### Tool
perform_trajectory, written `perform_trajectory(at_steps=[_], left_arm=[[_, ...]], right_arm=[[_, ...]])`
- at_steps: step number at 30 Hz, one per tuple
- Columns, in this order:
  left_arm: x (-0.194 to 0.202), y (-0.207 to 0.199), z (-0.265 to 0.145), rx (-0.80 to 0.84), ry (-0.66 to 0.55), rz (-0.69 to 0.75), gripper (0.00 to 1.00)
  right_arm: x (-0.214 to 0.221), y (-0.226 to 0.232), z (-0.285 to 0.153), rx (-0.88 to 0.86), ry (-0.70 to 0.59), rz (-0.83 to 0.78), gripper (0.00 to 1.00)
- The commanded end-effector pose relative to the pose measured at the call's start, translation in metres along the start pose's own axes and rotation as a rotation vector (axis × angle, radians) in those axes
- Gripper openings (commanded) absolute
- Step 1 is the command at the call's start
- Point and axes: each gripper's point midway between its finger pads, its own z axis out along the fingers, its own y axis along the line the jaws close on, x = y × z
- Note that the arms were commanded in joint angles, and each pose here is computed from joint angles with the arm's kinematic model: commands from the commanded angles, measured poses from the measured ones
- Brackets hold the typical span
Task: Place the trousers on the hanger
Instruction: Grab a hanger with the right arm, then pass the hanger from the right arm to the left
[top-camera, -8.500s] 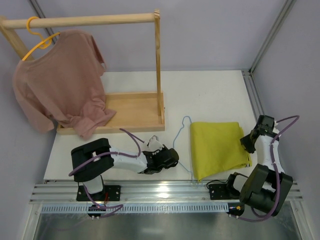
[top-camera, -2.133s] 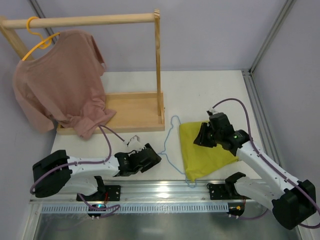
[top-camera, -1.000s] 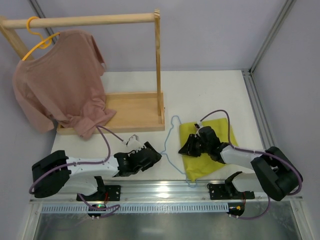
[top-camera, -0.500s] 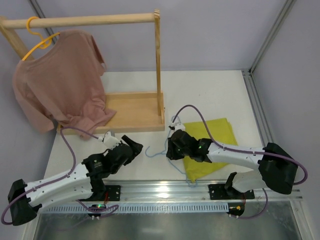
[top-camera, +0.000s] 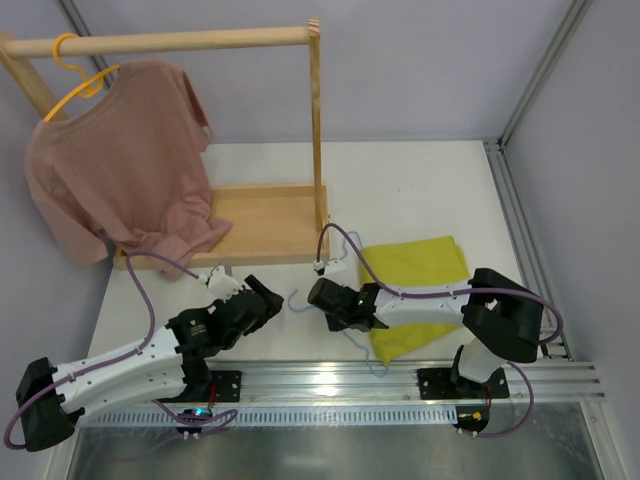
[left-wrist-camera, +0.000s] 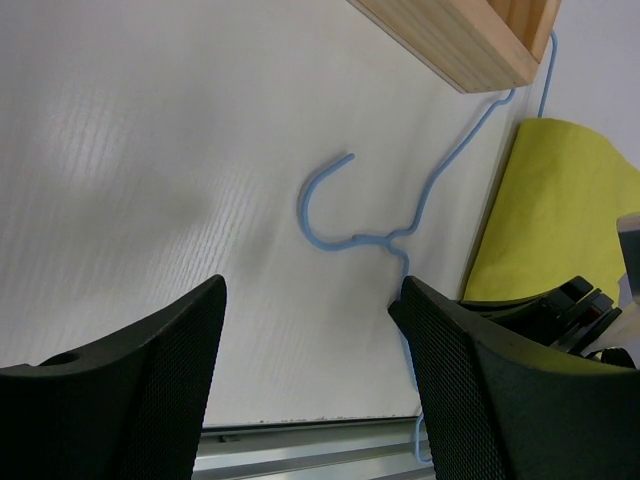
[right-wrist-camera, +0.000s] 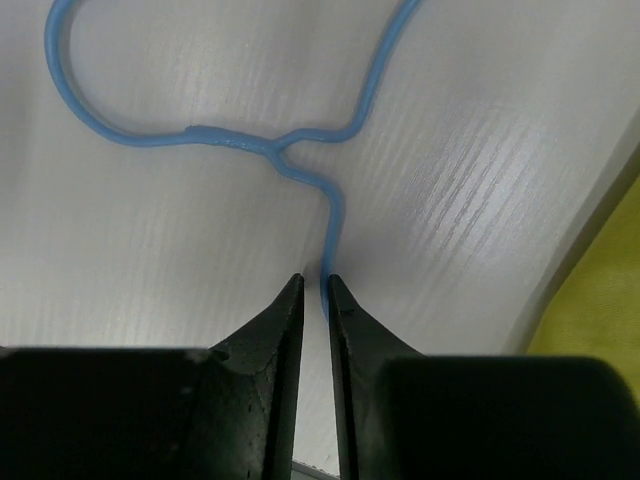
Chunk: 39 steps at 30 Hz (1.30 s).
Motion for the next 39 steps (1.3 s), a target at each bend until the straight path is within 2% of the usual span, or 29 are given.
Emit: perform_trajectory(at_steps=[1,4,6,11,17,24,29,39], left_arm=[[-0.003,0.005,0.002,-0.014,-0.022,-0.004,0.72],[-0.002,0.012,0.003,-0.035,-0.019,-0.015,0.72],[0.000,0.016,0.004,-0.054,-0.016,-0.020,0.72],[0.013,0.010,0.010,-0.028,0.034,-0.043,0.73],[0.036,-0.023,0.020,0.152,0.116,-0.120,0.74],[0.050,-0.048,0.029,0.175,0.166,-0.095,0.75],[0.058,-0.053,0.037,0.161,0.174,-0.099,0.74],[0.060,-0.087,0.037,0.252,0.121,-0.132,0.70]], right_arm=[[0.017,-0.008,0.006,0.091,0.029,-0.004,0.18],[0.022,-0.009,0.007,0.142,0.035,0.004,0.07],[0.020,-0.006,0.008,0.166,0.033,0.003,0.04],[0.013,0.005,0.004,0.119,-0.008,0.059,0.04],[-0.010,0.017,-0.017,-0.011,-0.128,0.154,0.04],[-0.022,0.021,-0.031,-0.075,-0.195,0.217,0.04],[-0.021,0.022,-0.032,-0.105,-0.205,0.246,0.04],[-0.029,0.026,-0.040,-0.153,-0.248,0.322,0.04]])
